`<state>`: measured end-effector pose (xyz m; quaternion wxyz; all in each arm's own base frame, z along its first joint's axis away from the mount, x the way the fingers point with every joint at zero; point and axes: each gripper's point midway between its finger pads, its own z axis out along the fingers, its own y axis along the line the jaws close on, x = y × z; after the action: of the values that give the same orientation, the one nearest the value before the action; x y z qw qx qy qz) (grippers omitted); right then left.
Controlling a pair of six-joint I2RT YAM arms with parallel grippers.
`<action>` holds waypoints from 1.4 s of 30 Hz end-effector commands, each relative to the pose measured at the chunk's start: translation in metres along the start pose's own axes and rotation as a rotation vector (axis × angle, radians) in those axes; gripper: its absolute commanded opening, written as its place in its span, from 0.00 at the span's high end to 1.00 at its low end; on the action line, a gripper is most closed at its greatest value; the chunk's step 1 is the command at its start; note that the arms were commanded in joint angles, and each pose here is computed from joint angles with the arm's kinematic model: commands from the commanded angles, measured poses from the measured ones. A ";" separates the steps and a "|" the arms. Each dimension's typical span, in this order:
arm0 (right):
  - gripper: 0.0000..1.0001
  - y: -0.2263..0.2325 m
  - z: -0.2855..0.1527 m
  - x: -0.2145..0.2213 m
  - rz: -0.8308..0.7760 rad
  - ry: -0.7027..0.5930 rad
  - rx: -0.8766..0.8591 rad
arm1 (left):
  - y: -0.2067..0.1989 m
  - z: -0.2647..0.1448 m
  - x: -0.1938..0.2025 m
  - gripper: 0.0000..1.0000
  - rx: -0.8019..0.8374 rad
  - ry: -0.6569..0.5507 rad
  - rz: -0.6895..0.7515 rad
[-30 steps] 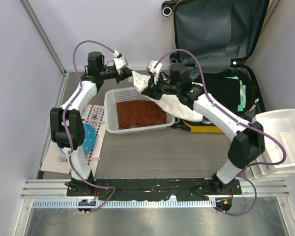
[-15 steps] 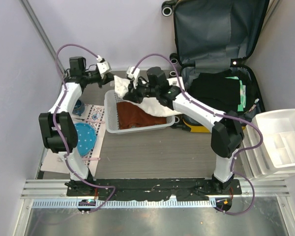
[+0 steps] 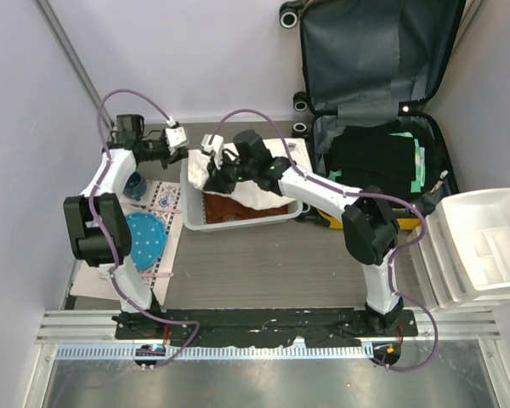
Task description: Open, take out, and arrange the luggage
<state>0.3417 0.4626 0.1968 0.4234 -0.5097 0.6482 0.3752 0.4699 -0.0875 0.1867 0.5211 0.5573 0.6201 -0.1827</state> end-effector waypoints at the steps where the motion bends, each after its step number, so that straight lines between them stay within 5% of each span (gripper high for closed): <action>1: 0.99 0.038 0.010 -0.012 -0.013 -0.004 -0.100 | 0.010 -0.018 -0.006 1.00 -0.040 0.035 0.138; 13: 0.99 0.078 0.022 -0.007 0.048 0.019 -0.137 | 0.001 -0.023 0.000 1.00 -0.030 0.066 0.151; 14: 0.92 0.075 0.024 -0.002 0.042 0.028 -0.120 | 0.000 -0.023 0.001 1.00 -0.029 0.071 0.148; 15: 0.60 0.070 0.026 0.005 0.041 0.041 -0.100 | -0.001 -0.025 0.004 0.97 -0.032 0.089 0.140; 16: 0.47 0.068 0.026 0.009 0.036 0.053 -0.086 | 0.003 -0.027 0.001 0.87 -0.053 0.095 0.138; 17: 0.39 0.064 0.025 0.011 0.027 0.062 -0.077 | 0.009 -0.031 0.003 0.59 -0.084 0.103 0.107; 18: 0.21 0.062 0.021 0.007 0.029 0.062 -0.078 | 0.015 -0.037 0.001 0.51 -0.124 0.094 0.008; 19: 0.19 0.059 0.017 0.004 0.031 0.057 -0.078 | 0.022 -0.044 -0.003 0.47 -0.148 0.077 -0.011; 28: 0.18 0.045 -0.024 -0.051 0.056 -0.042 -0.088 | 0.041 -0.097 -0.040 0.37 -0.269 -0.004 -0.219; 35: 0.19 -0.074 -0.145 -0.074 0.172 -0.115 0.249 | 0.014 -0.061 -0.087 0.26 -0.261 -0.020 -0.292; 39: 0.23 -0.154 -0.252 -0.036 0.281 -0.025 0.561 | 0.003 -0.040 -0.117 0.26 -0.238 -0.096 -0.323; 42: 0.24 -0.173 -0.314 -0.002 0.344 0.058 0.713 | -0.010 -0.019 -0.133 0.26 -0.192 -0.127 -0.335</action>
<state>0.4712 0.2206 0.2896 0.4959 -0.2776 0.7804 0.2610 0.4301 -0.1234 0.2880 0.5551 0.4110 0.6883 -0.2216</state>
